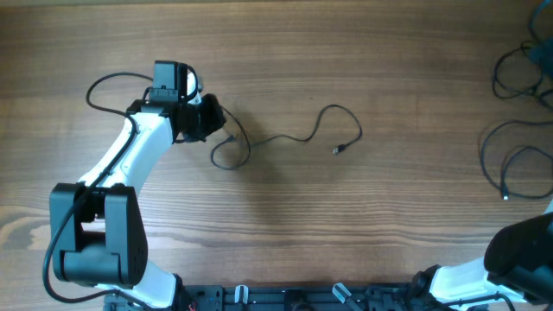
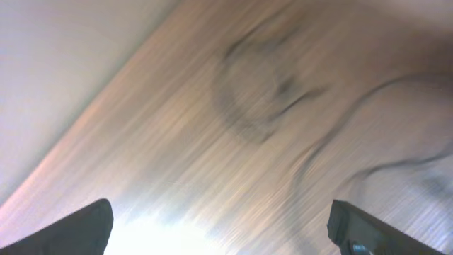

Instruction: Untangle cables

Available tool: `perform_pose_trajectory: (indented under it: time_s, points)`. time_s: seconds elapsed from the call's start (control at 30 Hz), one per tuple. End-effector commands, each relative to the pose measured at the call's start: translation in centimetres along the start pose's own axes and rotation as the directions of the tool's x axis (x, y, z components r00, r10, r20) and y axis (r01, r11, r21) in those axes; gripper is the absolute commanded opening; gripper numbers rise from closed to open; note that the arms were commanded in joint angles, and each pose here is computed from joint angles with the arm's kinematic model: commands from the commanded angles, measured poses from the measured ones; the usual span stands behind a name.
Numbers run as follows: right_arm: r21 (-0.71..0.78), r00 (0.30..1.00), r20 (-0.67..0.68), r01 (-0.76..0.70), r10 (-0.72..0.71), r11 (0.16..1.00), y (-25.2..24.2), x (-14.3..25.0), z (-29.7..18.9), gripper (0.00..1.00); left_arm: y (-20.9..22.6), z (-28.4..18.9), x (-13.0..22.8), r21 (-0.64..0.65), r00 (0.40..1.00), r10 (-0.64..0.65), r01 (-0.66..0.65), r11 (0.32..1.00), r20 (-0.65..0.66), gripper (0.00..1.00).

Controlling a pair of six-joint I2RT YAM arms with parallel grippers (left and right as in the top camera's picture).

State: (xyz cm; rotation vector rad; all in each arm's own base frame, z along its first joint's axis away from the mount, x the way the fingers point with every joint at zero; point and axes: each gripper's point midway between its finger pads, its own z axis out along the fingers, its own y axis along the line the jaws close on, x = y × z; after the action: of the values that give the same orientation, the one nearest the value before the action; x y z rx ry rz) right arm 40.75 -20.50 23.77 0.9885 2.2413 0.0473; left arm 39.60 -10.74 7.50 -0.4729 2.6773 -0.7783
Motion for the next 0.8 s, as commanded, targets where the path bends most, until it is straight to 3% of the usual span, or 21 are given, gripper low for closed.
perform_pose_trajectory:
  time_s: [0.0, 0.13, 0.2, 0.23, 0.27, 0.3, 0.33, 0.4, 0.6, 0.67, 0.77]
  points:
    - [-0.444, 0.936, -0.289, 0.053, -0.199, 0.894, 9.3, 8.9, 0.1, 1.00, -7.3, -1.6, 2.1, 0.358, 0.989, 0.104, -0.060, 0.932, -0.105, 0.04]
    - [-0.487, 0.850, -0.411, 0.101, -0.330, 0.868, 12.0, 16.6, 0.7, 1.00, -10.1, -1.9, 4.8, 0.458, 0.968, 0.175, -0.075, 0.886, -0.180, 0.04]
    - [-0.497, 0.816, -0.444, 0.119, -0.370, 0.860, 12.7, 19.2, 0.9, 1.00, -12.5, -3.1, 6.6, 0.593, 0.932, 0.316, -0.155, 0.790, -0.177, 0.04]
    - [-0.494, 0.793, -0.464, 0.139, -0.395, 0.858, 12.8, 21.1, 1.2, 1.00, -14.4, -4.6, 7.9, 0.710, 0.894, 0.425, -0.206, 0.673, -0.143, 0.04]
    - [-0.476, 0.780, -0.479, 0.155, -0.403, 0.866, 12.7, 22.2, 1.5, 1.00, -16.6, -7.2, 9.5, 0.843, 0.839, 0.539, -0.229, 0.487, -0.083, 0.04]
    - [-0.444, 0.773, -0.496, 0.166, -0.395, 0.881, 12.4, 23.1, 1.9, 1.00, -17.8, -9.3, 10.5, 0.913, 0.796, 0.605, -0.222, 0.341, -0.033, 0.04]
    - [-0.419, 0.773, -0.507, 0.166, -0.381, 0.893, 12.1, 23.5, 2.1, 1.00, -18.4, -10.4, 10.9, 0.937, 0.775, 0.632, -0.205, 0.282, -0.021, 0.04]
    - [-0.349, 0.787, -0.527, 0.144, -0.321, 0.926, 11.2, 23.6, 2.7, 1.00, -19.3, -11.3, 11.3, 0.941, 0.759, 0.652, -0.226, 0.254, 0.006, 0.04]
    - [-0.331, 0.808, -0.516, 0.116, -0.283, 0.936, 10.2, 22.2, 3.2, 1.00, -19.9, -12.5, 11.3, 0.921, 0.707, 0.685, -0.364, 0.141, 0.175, 0.04]
    - [-0.332, 0.806, -0.518, 0.119, -0.286, 0.936, 10.2, 22.2, 3.1, 1.00, -19.6, -10.5, 10.1, 0.877, 0.732, 0.657, -0.421, 0.232, 0.178, 0.04]
    - [-0.332, 0.797, -0.529, 0.123, -0.293, 0.935, 10.3, 22.7, 2.9, 1.00, -17.9, -5.9, 7.4, 0.732, 0.797, 0.588, -0.481, 0.482, 0.136, 0.04]
